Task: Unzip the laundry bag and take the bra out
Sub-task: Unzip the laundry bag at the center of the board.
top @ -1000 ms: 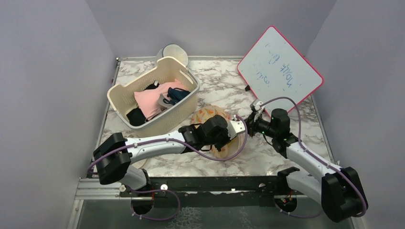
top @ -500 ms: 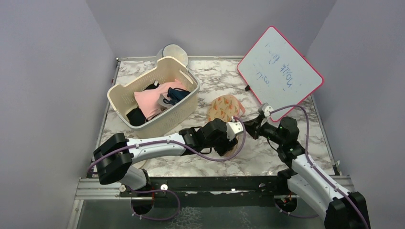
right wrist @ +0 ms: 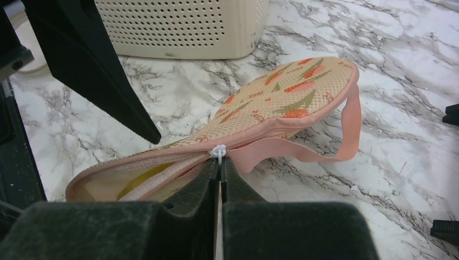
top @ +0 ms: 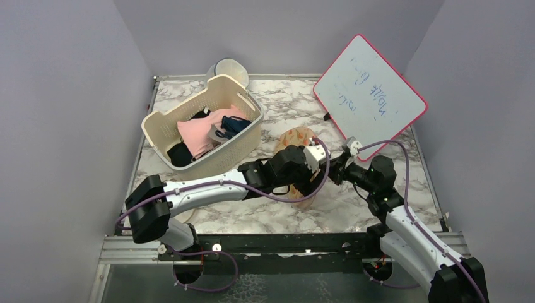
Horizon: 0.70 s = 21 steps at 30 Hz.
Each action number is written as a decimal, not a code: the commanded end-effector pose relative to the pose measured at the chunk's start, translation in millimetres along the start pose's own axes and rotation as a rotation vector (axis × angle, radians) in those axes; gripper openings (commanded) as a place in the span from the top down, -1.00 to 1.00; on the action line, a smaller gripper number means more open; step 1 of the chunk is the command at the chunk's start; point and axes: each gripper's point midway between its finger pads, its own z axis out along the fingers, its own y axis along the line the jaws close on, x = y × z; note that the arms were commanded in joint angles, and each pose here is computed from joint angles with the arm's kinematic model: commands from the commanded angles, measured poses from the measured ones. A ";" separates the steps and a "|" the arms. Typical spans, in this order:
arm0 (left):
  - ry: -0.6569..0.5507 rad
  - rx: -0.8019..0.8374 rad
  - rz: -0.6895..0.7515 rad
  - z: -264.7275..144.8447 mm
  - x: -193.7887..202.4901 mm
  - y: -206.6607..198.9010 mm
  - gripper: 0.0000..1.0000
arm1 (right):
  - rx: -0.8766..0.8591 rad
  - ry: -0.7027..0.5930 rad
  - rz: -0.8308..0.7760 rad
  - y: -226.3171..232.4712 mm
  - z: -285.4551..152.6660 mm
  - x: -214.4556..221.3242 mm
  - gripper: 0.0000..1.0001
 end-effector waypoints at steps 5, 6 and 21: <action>-0.026 -0.149 -0.036 3.0 -28.9 22.7 0.14 | -0.027 -0.030 -0.022 3.6 0.7 -13.9 0.98; -0.026 -0.160 -0.030 3.9 -29.4 24.9 0.16 | -0.025 -0.030 -0.024 3.4 0.5 -14.6 0.99; 0.007 -0.138 0.027 4.9 -27.9 22.9 1.00 | -0.018 -0.022 -0.015 2.5 0.2 -15.8 0.99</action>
